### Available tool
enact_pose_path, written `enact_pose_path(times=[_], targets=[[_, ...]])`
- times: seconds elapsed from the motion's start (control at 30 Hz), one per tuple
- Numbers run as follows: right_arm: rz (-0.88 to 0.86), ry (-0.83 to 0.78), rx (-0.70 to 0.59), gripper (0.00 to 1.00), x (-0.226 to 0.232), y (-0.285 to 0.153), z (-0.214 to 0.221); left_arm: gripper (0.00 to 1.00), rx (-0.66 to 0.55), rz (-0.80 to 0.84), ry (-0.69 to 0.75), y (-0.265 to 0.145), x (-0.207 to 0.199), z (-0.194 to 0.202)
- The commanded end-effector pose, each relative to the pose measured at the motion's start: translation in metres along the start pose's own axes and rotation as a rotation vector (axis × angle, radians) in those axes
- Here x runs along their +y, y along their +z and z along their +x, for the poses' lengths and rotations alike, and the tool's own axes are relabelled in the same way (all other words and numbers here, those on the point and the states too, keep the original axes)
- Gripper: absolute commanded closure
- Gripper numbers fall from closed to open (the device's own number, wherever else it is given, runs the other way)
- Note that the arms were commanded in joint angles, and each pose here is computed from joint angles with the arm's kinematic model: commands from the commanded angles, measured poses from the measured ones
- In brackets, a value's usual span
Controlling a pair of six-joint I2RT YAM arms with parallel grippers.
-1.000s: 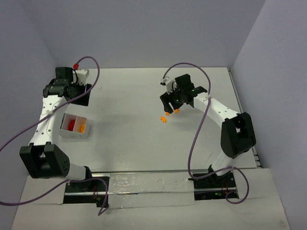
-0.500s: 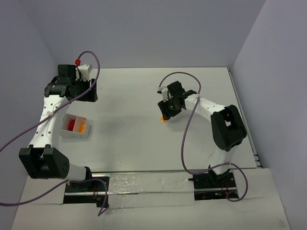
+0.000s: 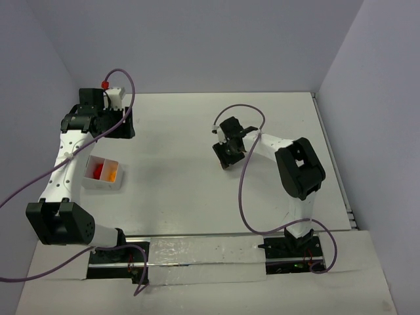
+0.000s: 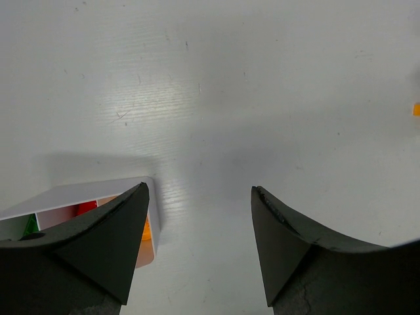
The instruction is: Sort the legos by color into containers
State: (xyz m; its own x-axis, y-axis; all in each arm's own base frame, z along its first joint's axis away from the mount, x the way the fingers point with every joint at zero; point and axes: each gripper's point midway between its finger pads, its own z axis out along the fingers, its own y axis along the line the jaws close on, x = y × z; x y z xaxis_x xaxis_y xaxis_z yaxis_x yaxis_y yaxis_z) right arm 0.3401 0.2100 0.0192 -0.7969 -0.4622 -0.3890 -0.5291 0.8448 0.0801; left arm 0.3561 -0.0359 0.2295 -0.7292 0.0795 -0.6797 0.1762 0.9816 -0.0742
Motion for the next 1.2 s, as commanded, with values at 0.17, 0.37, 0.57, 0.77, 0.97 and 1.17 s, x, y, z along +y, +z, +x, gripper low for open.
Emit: enact_pose_path(times=[0.17,0.37,0.57,0.77,0.97,1.17], targets=[[0.039,-0.007,-0.026,0.50,-0.001,0.012,-0.015,0.27,-0.072,0.010,0.011,-0.005,-0.004,-0.016],[0.047,-0.015,-0.032,0.61,-0.002,0.012,-0.017,0.27,-0.072,0.008,0.020,-0.005,-0.003,-0.013],[0.002,-0.049,-0.111,0.86,0.007,-0.011,-0.031,0.23,-0.100,0.108,0.020,-0.011,-0.022,-0.014],[-0.164,-0.105,-0.334,1.00,0.046,-0.073,-0.075,0.01,-0.108,0.436,-0.089,-0.019,-0.081,-0.005],[-0.313,-0.204,-0.516,1.00,0.105,-0.133,-0.111,0.01,-0.006,0.773,-0.217,-0.019,-0.128,0.021],[-0.418,-0.341,-0.572,1.00,0.157,-0.159,-0.118,0.18,0.080,0.976,-0.283,-0.028,-0.155,0.030]])
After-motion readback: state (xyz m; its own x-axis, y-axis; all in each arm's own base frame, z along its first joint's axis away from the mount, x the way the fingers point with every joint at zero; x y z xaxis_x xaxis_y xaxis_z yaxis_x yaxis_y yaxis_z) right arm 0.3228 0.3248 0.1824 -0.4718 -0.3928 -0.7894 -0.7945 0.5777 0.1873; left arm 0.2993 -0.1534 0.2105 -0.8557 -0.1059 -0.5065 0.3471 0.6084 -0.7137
